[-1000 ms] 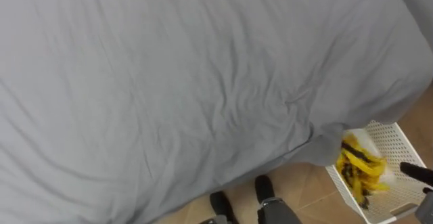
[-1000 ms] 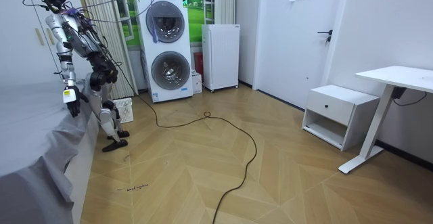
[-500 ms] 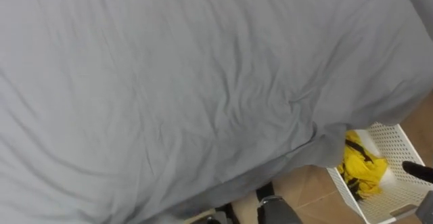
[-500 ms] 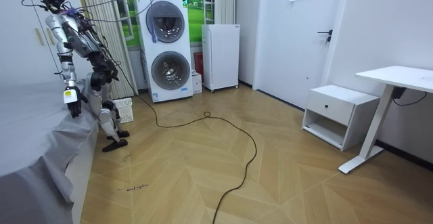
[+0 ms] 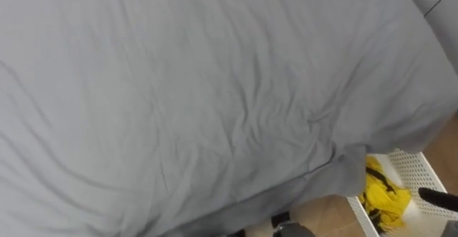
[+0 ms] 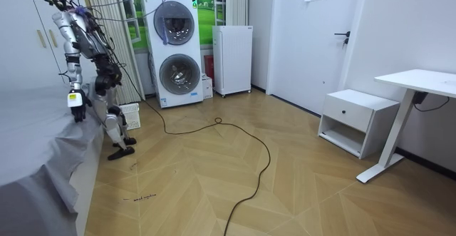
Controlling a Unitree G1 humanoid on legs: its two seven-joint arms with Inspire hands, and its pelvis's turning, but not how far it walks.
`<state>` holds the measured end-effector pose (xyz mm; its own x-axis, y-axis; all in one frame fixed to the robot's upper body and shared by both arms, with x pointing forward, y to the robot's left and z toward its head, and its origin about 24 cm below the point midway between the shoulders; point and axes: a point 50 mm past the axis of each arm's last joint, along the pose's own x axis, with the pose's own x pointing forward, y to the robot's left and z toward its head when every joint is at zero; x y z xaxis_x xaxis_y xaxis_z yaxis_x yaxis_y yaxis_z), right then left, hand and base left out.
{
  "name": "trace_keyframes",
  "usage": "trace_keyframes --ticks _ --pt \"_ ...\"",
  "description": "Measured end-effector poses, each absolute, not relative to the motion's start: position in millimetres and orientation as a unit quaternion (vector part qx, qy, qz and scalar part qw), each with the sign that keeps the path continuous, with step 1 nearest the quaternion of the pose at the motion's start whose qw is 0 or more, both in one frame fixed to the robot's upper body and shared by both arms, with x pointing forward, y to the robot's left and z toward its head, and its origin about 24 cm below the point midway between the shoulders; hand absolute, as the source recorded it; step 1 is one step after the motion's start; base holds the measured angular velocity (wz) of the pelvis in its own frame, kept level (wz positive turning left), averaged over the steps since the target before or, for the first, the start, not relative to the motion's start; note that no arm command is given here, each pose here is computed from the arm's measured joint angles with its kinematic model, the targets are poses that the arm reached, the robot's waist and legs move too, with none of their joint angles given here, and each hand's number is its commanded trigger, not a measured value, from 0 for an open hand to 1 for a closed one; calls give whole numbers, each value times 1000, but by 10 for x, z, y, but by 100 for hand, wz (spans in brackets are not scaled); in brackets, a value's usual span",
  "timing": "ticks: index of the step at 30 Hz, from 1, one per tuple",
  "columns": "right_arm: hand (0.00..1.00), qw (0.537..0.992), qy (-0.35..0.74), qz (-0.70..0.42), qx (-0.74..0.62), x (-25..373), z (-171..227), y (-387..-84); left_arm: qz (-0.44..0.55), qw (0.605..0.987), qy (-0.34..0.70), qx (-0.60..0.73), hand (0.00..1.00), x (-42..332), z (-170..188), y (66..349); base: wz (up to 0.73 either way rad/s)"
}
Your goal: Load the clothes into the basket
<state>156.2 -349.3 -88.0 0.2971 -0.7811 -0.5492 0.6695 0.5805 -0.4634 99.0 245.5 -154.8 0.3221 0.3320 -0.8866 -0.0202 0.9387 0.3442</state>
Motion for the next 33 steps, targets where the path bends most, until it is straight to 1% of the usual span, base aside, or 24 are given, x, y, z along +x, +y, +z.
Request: trace_keyframes --ticks 4,7,11,13,18,21,26,33 --pt "0 809 434 -391 -65 1318 -1163 -3165 109 800 572 142 0 795 -1567 2461 35" --pt "0 812 468 -343 -58 1157 -1323 -2945 116 790 582 156 0 666 -1582 2482 41" --pt "0 815 496 -295 -54 1015 -1437 -2758 130 791 580 146 0 635 -1585 2480 44" --pt "0 818 509 -263 -46 977 -1503 -2600 141 790 579 145 0 620 -1587 2476 22" --pt "0 807 539 -239 -36 798 -1570 -2537 145 788 581 142 0 574 -1602 2434 14" --pt "0 805 550 -218 -32 783 -1594 -2479 148 788 581 136 0 540 -1616 2388 4" --pt "0 801 568 -184 -43 746 -1622 -2424 149 786 584 137 0 496 -1619 2388 1" --pt "0 792 591 -141 -62 671 -1661 -2354 152 793 576 128 0 493 -1625 2342 5"
